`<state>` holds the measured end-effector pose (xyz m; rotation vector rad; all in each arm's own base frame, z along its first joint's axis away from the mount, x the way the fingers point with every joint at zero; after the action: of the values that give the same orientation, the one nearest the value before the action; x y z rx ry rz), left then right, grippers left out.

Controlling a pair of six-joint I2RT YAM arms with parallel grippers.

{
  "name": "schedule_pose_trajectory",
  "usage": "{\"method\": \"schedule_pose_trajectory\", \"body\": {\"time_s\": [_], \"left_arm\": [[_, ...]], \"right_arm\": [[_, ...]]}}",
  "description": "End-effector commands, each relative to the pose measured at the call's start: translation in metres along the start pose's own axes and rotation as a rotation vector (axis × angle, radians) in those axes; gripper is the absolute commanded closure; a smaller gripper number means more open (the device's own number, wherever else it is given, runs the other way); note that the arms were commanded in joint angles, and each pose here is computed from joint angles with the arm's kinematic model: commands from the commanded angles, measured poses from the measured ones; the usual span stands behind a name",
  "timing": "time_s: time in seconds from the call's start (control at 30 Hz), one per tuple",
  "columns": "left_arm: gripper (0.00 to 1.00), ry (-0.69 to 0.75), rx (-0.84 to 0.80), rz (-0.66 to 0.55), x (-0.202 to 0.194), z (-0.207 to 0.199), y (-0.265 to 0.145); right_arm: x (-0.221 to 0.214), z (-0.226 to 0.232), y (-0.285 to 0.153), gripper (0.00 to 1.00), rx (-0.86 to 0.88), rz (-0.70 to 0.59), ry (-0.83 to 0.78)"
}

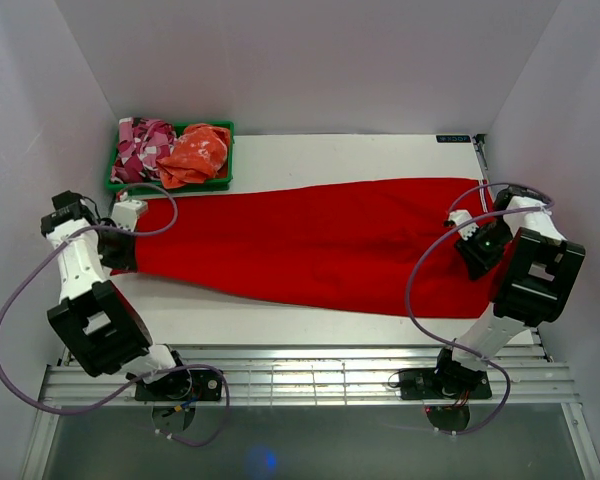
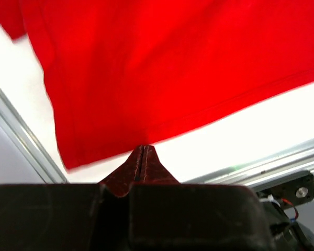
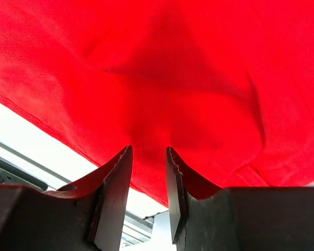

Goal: Fold and stack the trousers
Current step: Flatten the trousers out

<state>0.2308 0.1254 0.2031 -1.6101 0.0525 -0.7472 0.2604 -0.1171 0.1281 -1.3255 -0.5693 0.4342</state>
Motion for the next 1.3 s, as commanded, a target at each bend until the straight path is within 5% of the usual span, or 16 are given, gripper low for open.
{"method": "schedule_pose_trajectory", "body": {"time_s": [0.0,0.2,0.37,0.43,0.5,0.53,0.63,0.77,0.83,1.13,1.27], "left_arm": [[1.0,-0.02,-0.04,0.028,-0.027,-0.018,-0.015],[1.0,-0.023,0.034,0.11,-0.081,-0.025,-0.028],[1.0,-0.046,0.001,0.193,-0.119,-0.032,0.002],[0.99,-0.062,-0.039,0.137,-0.115,-0.03,0.008],[0.69,-0.05,-0.029,0.013,-0.096,-0.02,0.003],[0.62,-0.047,-0.02,-0.029,-0.088,-0.017,0.001],[0.46,-0.052,0.01,-0.081,-0.063,-0.006,0.005],[0.42,-0.06,0.039,-0.055,-0.043,-0.001,0.033],[0.19,-0.073,0.058,-0.036,-0.039,0.001,0.048],[0.19,-0.138,0.118,0.144,-0.067,0.01,0.104],[0.4,-0.11,0.082,0.238,-0.093,-0.01,0.113]], "right_arm": [[0.001,0.003,-0.023,0.62,-0.048,-0.035,-0.026],[-0.004,-0.004,-0.045,0.59,-0.089,-0.073,-0.027],[-0.001,-0.011,-0.056,0.57,-0.088,-0.097,-0.031],[0.004,-0.015,-0.059,0.56,-0.084,-0.124,-0.032],[0.007,-0.017,-0.059,0.56,-0.08,-0.137,-0.014],[0.008,-0.02,-0.054,0.56,-0.068,-0.131,-0.006],[0.008,-0.026,-0.042,0.56,-0.063,-0.122,0.02],[0.015,-0.035,-0.04,0.55,-0.055,-0.145,0.064],[0.02,-0.038,-0.042,0.52,-0.048,-0.162,0.086],[0.027,-0.044,-0.046,0.39,-0.08,-0.201,0.128],[0.027,-0.043,-0.051,0.38,-0.096,-0.208,0.126]]}}
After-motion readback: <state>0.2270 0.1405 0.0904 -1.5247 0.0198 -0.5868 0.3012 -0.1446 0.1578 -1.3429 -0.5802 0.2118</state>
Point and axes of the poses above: each gripper's point midway between its finger pads, its own y axis out along the fingers, its own z axis along the line the jaws close on, x = y × z, the point moved 8 cm from there along -y, back along the fingers, and after that the axes turned 8 degrees about y, right-handed, at the moved point
